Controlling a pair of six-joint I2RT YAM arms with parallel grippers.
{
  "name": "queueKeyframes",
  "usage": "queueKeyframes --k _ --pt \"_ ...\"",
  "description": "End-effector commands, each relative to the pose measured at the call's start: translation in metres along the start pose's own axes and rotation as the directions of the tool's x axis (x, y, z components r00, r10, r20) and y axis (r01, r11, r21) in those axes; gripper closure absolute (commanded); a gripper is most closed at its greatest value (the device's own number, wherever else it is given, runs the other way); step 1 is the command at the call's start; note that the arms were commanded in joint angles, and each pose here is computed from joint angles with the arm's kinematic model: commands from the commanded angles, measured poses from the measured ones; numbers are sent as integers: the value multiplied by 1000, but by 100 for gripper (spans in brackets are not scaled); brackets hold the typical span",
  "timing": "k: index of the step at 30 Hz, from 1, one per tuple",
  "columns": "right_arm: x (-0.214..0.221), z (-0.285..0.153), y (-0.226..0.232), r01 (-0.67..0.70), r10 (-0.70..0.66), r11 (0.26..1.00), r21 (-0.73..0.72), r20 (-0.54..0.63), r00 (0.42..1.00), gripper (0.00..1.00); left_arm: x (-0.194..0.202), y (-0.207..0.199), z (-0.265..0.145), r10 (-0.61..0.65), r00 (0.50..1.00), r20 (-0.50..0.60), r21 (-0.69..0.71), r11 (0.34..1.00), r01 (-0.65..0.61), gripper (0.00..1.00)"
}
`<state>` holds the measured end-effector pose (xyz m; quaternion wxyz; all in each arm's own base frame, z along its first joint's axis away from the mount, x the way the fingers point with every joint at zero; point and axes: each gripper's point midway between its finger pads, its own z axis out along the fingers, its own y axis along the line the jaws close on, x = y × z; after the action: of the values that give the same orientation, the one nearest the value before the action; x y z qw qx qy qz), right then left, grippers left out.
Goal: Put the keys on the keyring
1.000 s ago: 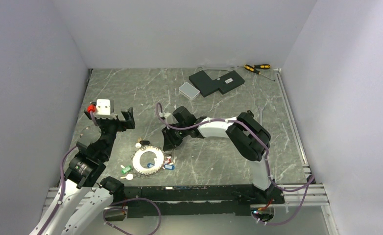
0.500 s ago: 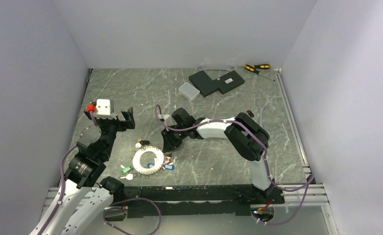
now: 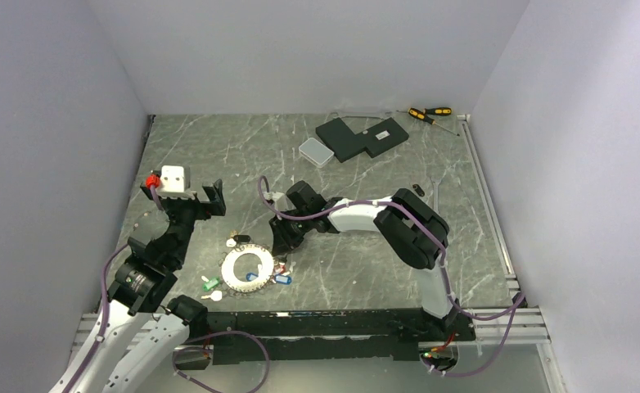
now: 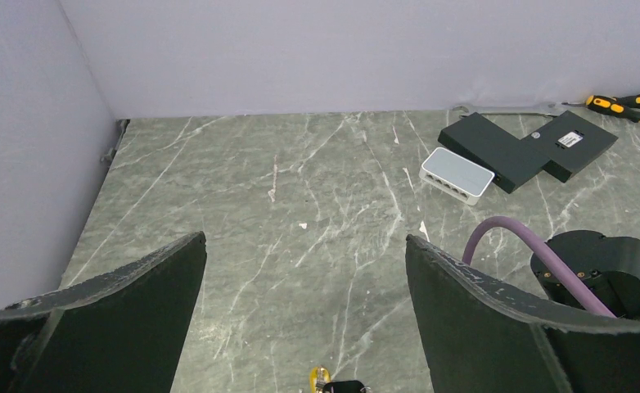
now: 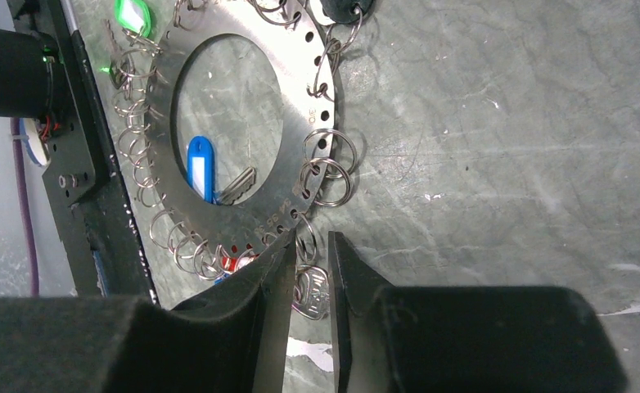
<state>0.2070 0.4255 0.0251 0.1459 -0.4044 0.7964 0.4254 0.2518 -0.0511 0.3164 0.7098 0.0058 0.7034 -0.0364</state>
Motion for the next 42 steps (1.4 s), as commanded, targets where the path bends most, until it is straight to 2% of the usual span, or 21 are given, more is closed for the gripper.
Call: queueKeyframes --k 1,5,9,13,19,32,42 --pt "-7 5 3 20 -20 1000 -14 11 1000 75 -10 -2 2 1 999 36 8 1000 -1 4" --pt "-7 6 5 20 -20 999 -25 8 1000 81 -9 -2 3 2 999 34 11 1000 -2 4" --pt "-8 4 8 44 -44 998 -39 7 999 100 -10 -2 2 1 999 35 9 1000 -2 5" --pt "-7 0 10 57 -57 997 -43 -1 998 100 -9 -2 3 2 999 34 11 1000 -2 4" --pt "-21 -9 19 92 -89 995 -45 50 995 100 -10 -3 3 1 999 34 12 1000 -2 4" --pt "-55 -45 28 212 -222 974 76 173 960 100 -12 -9 1 0 999 42 51 999 -3 5" --pt "-77 -81 41 293 -333 939 181 263 905 100 -14 -18 0 7 999 50 109 994 -13 8"
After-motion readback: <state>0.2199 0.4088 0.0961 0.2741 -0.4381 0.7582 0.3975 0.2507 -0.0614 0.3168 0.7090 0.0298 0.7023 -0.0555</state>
